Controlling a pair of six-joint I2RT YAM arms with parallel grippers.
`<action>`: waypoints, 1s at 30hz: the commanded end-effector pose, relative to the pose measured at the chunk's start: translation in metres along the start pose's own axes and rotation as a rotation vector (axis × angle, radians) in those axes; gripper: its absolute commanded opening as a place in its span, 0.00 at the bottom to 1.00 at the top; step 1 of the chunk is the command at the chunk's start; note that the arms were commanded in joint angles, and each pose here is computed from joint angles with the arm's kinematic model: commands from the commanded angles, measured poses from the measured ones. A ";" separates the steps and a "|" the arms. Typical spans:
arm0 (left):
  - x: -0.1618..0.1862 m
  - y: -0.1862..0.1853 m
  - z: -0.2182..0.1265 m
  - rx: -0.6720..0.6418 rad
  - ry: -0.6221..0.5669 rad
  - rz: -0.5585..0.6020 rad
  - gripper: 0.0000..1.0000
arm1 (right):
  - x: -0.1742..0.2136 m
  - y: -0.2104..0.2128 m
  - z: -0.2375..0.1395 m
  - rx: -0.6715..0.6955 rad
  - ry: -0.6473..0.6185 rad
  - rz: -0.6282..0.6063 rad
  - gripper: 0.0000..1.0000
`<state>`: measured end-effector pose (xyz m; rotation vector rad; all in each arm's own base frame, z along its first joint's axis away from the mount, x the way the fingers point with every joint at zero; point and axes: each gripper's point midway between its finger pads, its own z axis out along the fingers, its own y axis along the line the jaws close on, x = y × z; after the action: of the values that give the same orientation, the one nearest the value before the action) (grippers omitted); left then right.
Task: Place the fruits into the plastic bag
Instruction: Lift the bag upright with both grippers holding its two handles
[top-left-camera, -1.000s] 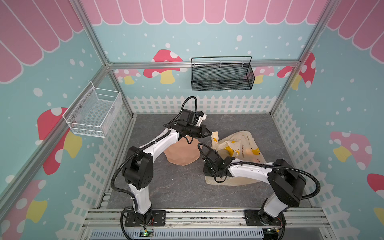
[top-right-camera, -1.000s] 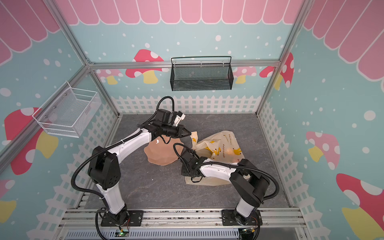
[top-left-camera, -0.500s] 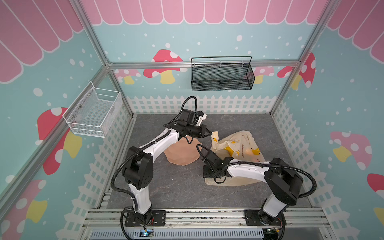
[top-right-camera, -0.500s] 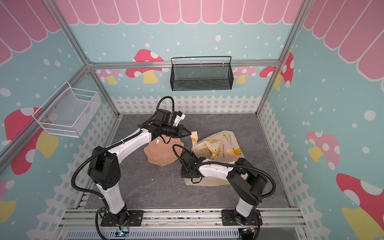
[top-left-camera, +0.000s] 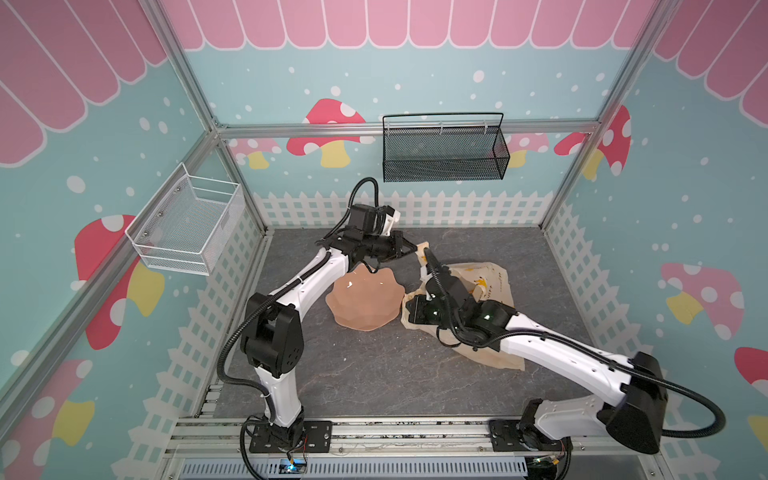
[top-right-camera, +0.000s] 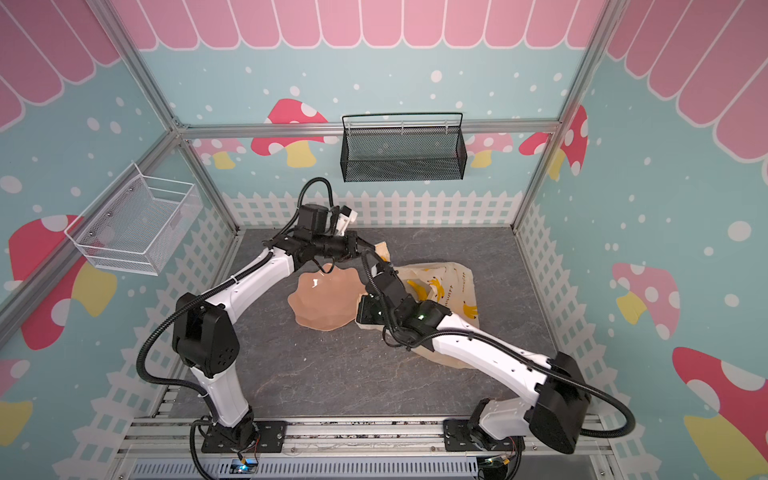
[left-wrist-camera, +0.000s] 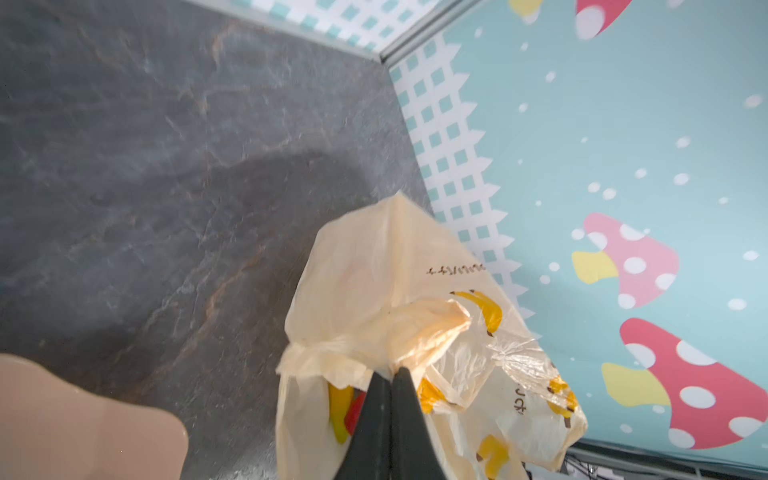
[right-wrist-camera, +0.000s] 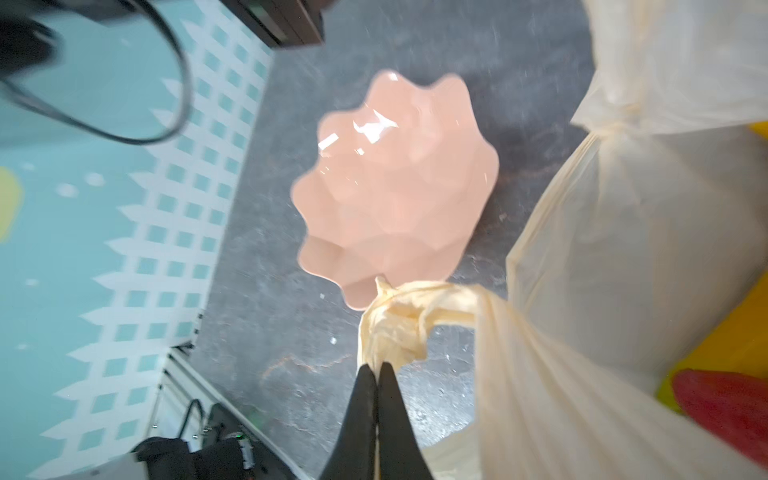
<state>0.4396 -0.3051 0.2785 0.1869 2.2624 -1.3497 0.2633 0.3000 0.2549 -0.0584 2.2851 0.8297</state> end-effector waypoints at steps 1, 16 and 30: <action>-0.042 -0.041 -0.027 0.062 -0.107 0.000 0.00 | -0.035 -0.005 -0.039 0.022 -0.112 -0.028 0.00; -0.125 -0.102 -0.070 0.100 -0.284 0.046 0.00 | -0.110 -0.036 -0.132 0.103 -0.314 -0.086 0.00; -0.107 -0.076 -0.057 0.062 -0.222 0.031 0.00 | -0.121 -0.041 -0.149 0.095 -0.335 -0.072 0.00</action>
<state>0.4924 -0.2813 0.4229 0.0778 1.9904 -1.3650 0.2835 0.1587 0.3955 0.0526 1.9764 0.6224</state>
